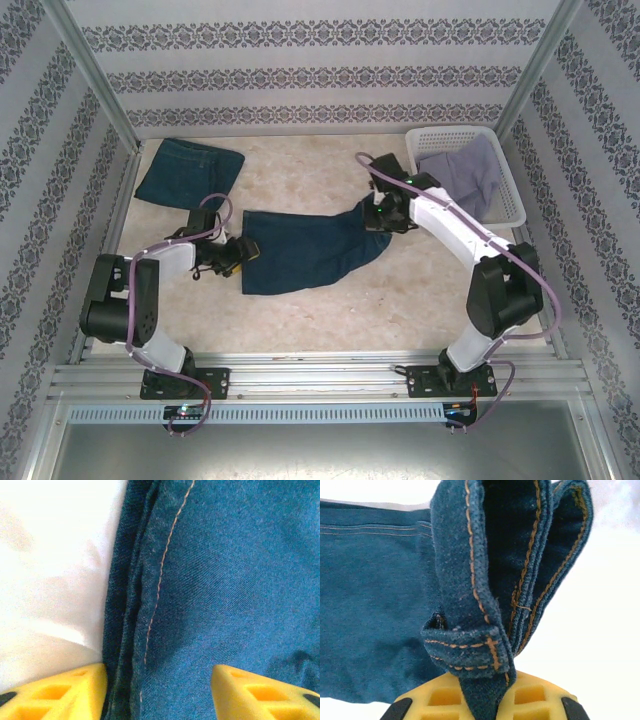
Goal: Fold and stack the skirts
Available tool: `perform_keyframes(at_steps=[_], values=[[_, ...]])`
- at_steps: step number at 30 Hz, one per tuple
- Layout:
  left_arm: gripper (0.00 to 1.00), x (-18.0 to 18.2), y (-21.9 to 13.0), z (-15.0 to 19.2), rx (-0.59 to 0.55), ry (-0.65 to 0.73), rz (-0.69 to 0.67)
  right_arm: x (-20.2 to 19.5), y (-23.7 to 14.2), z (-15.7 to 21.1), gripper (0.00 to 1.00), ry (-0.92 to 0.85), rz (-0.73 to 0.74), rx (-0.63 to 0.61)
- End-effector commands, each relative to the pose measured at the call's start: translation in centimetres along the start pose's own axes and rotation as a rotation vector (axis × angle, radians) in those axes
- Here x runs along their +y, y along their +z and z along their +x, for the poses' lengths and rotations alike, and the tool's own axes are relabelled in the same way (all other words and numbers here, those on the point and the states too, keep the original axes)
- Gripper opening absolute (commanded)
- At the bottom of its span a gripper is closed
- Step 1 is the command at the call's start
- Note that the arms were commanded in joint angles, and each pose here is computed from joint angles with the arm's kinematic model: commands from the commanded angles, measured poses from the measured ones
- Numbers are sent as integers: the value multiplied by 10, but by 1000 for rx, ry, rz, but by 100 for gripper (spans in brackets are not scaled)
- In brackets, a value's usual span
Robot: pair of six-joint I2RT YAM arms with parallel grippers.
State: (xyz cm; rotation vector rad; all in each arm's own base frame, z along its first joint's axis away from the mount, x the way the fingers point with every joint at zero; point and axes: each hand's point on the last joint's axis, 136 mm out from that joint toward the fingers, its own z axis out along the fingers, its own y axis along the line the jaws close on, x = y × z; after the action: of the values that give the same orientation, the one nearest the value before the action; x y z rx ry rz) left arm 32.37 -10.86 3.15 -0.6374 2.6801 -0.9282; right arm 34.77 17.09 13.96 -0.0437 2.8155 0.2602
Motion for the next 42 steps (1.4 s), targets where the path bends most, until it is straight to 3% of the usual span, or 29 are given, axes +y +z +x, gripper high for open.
perform_keyframes(at_steps=[1, 7, 14, 26, 29, 31, 33, 36, 39, 42], values=[[53, -6, 7, 3, 29, 0, 19, 15, -6, 6, 0, -69, 111, 34], [50, -9, 8, 2, 33, 2, 30, 102, 1, 4, 0, -181, 19, 41], [46, -12, 11, 3, 35, -12, 65, 193, 22, 16, 0, -178, -173, 98], [45, -13, 3, 1, 26, -15, 30, 215, 55, 22, 1, -103, -167, 142], [45, -15, -1, 0, 16, -15, 32, 230, 59, 23, 4, -68, -237, 158], [48, -13, -5, -1, 8, -25, 4, 242, 60, 25, 13, -52, -289, 167], [58, 6, -19, -8, -43, -60, -143, 256, 54, 26, 22, -62, -357, 164], [81, 33, -55, -21, -174, -114, -325, 275, 32, 24, 51, -80, -507, 134], [94, 38, -91, -30, -308, -136, -362, 271, 9, 11, 69, -48, -580, 58], [99, 31, -122, -33, -428, -111, -353, 248, -6, -4, 86, -16, -590, -39]])
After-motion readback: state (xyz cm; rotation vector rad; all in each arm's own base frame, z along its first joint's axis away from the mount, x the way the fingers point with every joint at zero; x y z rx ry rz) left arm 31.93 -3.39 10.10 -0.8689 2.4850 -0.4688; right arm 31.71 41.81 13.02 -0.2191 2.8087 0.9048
